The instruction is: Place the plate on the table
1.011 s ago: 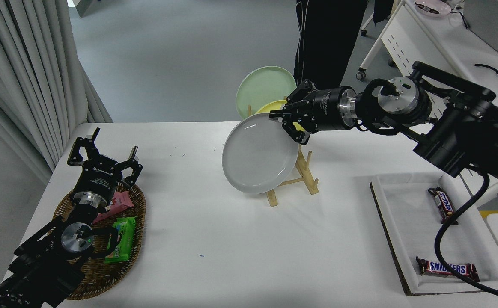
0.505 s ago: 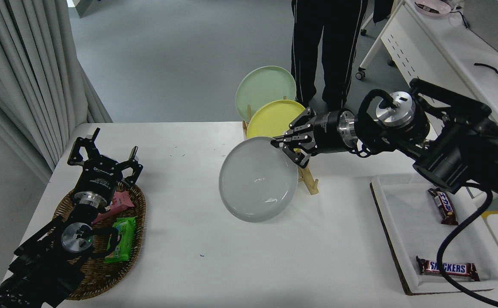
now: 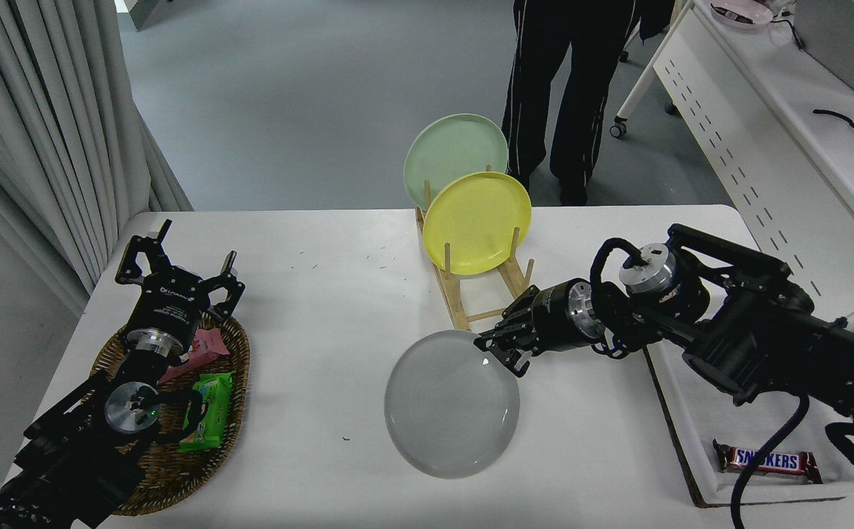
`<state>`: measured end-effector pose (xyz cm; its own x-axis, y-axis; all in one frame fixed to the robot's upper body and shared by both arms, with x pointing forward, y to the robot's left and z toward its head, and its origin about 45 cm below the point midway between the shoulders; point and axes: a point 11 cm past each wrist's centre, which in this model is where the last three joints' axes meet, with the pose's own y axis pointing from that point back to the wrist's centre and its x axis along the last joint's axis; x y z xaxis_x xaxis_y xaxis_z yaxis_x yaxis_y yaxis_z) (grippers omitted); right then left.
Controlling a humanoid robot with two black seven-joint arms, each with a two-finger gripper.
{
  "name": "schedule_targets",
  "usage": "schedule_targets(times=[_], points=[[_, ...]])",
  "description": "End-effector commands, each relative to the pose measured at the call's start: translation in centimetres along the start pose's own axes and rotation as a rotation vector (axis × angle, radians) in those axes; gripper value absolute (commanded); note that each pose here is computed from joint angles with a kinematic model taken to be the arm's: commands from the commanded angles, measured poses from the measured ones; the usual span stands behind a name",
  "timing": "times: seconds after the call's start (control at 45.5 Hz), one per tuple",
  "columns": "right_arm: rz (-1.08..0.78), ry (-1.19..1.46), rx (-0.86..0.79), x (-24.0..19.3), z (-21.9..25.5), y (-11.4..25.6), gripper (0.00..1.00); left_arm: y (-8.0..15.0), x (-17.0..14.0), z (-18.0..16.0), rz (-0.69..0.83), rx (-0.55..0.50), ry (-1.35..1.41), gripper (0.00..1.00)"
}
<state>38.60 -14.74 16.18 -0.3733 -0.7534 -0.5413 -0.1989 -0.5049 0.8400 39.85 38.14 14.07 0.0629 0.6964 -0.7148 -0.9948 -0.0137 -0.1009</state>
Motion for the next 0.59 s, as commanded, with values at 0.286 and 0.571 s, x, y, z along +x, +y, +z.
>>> schedule_targets(times=[0.286, 0.571], points=[[0.013, -0.146, -0.068, 0.3, 1.8, -2.9, 0.0, 0.0, 0.0, 0.0, 0.0, 0.0, 0.0, 1.0], [0.044, -0.18, -0.074, 1.6, 1.7, -3.2, 0.0, 0.0, 0.0, 0.0, 0.0, 0.0, 0.0, 1.0]])
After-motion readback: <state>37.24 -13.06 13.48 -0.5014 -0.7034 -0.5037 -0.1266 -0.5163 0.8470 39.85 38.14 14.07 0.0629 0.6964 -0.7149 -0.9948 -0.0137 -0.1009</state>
